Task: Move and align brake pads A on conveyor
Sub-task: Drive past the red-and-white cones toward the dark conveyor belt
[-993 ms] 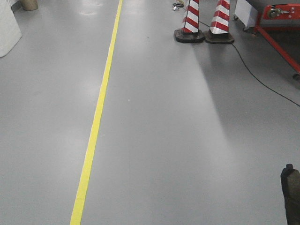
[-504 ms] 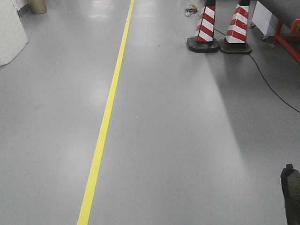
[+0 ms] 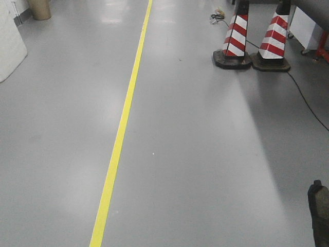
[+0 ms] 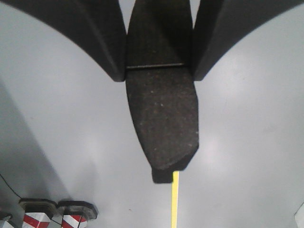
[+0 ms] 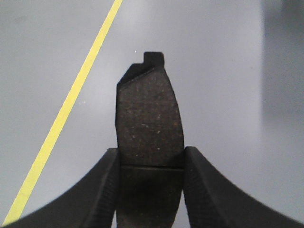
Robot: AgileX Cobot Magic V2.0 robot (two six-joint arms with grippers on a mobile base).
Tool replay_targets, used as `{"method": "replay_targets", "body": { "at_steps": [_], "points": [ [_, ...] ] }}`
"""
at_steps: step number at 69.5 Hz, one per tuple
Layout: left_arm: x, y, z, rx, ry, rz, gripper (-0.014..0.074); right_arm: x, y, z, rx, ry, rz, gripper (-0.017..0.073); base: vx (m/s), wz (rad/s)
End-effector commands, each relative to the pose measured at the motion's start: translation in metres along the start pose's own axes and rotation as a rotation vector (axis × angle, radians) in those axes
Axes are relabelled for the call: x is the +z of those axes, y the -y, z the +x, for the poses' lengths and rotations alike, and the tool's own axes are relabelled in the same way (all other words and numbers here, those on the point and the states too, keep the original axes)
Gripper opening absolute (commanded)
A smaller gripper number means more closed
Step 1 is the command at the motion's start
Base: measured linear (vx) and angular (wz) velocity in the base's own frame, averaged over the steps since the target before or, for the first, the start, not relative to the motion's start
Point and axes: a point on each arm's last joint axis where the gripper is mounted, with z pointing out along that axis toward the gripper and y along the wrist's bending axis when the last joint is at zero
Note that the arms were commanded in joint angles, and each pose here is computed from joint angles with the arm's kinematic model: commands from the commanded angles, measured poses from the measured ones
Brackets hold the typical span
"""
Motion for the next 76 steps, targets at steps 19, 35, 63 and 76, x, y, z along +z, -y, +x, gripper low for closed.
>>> {"method": "replay_targets", "body": {
  "at_steps": [19,35,63,76],
  "points": [
    [-0.0033,0.0014,-0.0169,-0.001,0.117,0.010,0.0146,-0.0047,0.0007,-0.0152,-0.008,0.105,0.008,0.0079,0.56,0.03],
    [-0.0033,0.0014,-0.0169,-0.001,0.117,0.010,0.0146,-0.0047,0.0007,-0.0152,-0.008,0.105,0.008,0.0079,0.58,0.02],
    [-0.0033,0.0014,-0.0169,-0.001,0.117,0.010,0.0146,-0.0047,0.0007,-0.0151,-0.008,0.104,0.008,0.0079,0.60,-0.01],
    [-0.0033,0.0014,-0.0169,-0.001,0.117,0.010,0.0146,-0.0047,0.0007,-0.0151,-0.008,0.104,0.008,0.0079,0.61,-0.04]
  ]
}}
